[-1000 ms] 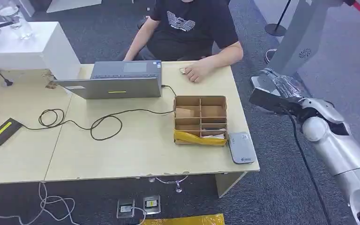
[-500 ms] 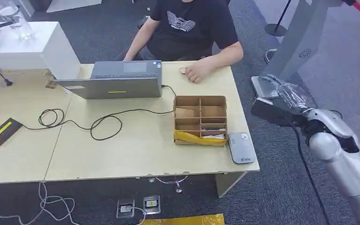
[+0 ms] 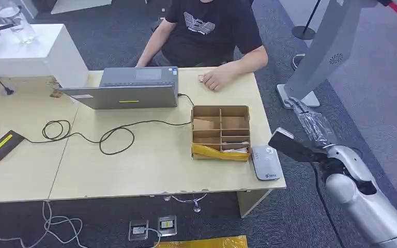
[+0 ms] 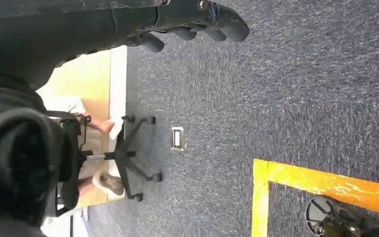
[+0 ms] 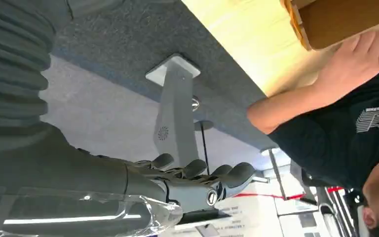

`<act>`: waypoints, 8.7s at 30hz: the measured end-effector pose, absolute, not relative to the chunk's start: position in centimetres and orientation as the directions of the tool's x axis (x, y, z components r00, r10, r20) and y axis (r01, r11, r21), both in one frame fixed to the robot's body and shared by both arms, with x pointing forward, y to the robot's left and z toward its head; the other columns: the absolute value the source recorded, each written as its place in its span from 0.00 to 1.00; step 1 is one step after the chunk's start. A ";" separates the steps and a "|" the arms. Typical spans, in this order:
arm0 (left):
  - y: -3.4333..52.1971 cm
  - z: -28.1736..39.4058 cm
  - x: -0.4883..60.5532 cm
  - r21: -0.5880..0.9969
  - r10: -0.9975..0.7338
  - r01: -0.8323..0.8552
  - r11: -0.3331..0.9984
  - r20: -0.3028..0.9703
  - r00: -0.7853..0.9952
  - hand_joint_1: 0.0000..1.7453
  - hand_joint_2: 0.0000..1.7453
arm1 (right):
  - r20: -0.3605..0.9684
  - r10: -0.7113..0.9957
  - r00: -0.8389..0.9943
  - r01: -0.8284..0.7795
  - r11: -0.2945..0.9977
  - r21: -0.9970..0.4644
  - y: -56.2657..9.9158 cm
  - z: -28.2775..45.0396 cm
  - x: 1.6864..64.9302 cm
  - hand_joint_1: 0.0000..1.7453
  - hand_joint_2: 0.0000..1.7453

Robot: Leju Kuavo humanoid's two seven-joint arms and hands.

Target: Pass the card to the sensor for recognition and then transmit it.

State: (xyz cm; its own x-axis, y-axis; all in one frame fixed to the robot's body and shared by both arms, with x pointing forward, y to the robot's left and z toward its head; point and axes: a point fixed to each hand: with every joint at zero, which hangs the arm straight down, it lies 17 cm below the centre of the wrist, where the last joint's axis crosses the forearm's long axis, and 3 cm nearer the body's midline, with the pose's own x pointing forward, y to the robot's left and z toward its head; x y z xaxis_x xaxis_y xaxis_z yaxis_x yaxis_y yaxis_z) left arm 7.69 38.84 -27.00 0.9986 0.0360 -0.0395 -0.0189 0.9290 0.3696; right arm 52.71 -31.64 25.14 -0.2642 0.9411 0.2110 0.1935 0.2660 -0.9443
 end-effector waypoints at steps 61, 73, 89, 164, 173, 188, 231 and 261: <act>38.2 -26.9 6.9 0.385 0.056 -0.018 0.923 -0.089 0.994 0.00 0.00 | 0.045 0.931 -0.362 0.174 0.116 -0.978 -15.9 16.8 50.4 0.00 1.00; 38.1 -26.9 6.9 0.388 0.054 -0.015 0.921 -0.092 0.994 0.00 0.00 | 0.001 0.939 -0.345 0.172 0.064 -0.983 -16.0 15.9 50.9 0.00 1.00; 38.0 -26.9 6.9 0.392 0.057 -0.017 0.920 -0.091 0.994 0.00 0.00 | -0.012 0.941 -0.338 0.164 0.046 -0.985 -15.6 15.9 51.6 0.00 1.00; 38.7 -26.9 7.4 0.383 0.041 -0.014 0.924 -0.064 0.997 0.00 0.00 | -0.086 0.953 -0.290 0.147 -0.044 -0.988 -16.7 14.7 54.2 1.00 1.00; 39.0 -26.9 7.4 0.379 0.036 -0.012 0.925 -0.056 0.998 0.00 0.00 | -0.155 0.956 -0.249 0.186 -0.110 -0.977 -19.3 15.3 55.9 1.00 1.00; 39.3 -26.9 7.3 0.394 0.056 -0.030 0.918 -0.055 0.997 0.00 0.00 | -0.117 0.953 -0.279 0.175 -0.070 -0.982 -20.3 14.2 56.2 1.00 1.00; 39.6 -27.0 8.4 0.362 -0.029 0.030 0.932 -0.006 1.000 0.00 0.00 | -0.024 0.963 -0.268 0.623 0.154 -0.767 -23.2 33.8 56.7 1.00 1.00; 40.0 -26.9 9.4 0.343 -0.100 0.083 0.936 0.034 0.994 0.00 0.00 | 0.020 0.985 -0.173 0.611 0.123 -0.782 -26.6 34.1 61.3 1.00 1.00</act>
